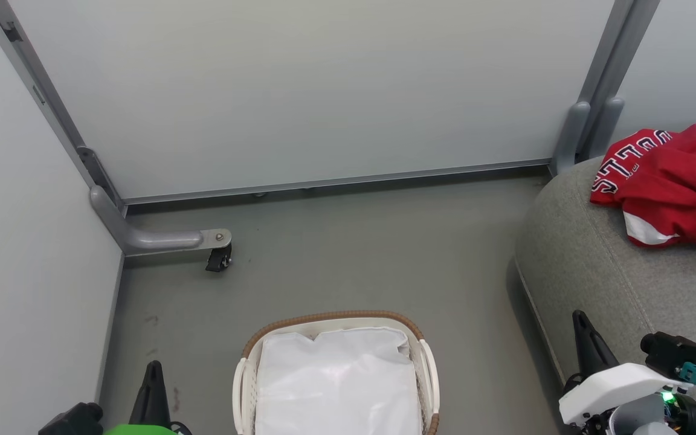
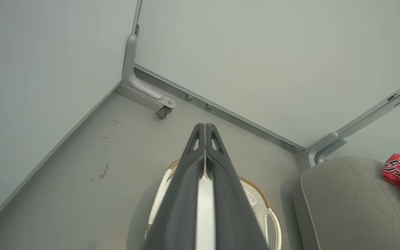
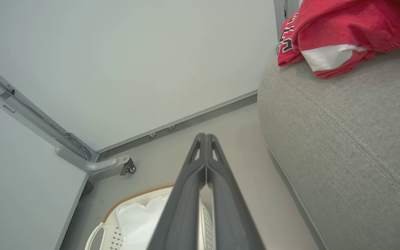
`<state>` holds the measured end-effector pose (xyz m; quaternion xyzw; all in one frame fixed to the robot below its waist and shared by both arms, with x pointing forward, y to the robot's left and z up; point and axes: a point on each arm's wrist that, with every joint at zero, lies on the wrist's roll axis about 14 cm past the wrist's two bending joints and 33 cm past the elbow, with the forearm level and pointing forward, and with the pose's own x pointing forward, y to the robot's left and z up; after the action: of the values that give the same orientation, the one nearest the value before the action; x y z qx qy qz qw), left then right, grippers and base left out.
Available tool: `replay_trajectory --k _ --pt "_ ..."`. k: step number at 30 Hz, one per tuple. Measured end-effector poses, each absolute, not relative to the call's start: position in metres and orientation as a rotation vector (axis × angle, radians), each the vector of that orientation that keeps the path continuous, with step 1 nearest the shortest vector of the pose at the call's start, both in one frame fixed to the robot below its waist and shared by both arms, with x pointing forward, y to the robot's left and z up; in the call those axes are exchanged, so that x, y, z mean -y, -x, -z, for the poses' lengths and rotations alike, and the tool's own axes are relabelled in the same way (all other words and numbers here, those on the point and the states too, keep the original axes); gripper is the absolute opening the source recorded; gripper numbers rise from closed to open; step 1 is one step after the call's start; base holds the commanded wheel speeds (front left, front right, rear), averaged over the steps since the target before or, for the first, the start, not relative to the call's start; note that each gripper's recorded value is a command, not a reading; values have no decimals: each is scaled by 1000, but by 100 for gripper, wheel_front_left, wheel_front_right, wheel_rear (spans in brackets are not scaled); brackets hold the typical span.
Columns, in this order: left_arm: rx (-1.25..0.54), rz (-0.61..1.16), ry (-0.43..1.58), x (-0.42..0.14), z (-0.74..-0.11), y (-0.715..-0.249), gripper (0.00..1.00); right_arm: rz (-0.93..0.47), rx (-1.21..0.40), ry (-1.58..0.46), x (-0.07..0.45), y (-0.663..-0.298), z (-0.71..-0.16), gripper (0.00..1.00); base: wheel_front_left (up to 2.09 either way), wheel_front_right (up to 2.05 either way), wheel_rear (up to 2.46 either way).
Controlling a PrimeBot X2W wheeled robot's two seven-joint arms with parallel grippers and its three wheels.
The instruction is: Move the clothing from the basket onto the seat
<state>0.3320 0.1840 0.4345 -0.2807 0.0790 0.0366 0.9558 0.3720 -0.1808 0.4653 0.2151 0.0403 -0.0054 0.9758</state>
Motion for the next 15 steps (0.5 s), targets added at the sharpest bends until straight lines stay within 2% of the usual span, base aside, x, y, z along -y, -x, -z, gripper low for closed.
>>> replay_trajectory --k 15 --pt "-140 -107 773 -190 -445 -344 0 52 -83 -664 188 -374 -469 0 0 0 0"
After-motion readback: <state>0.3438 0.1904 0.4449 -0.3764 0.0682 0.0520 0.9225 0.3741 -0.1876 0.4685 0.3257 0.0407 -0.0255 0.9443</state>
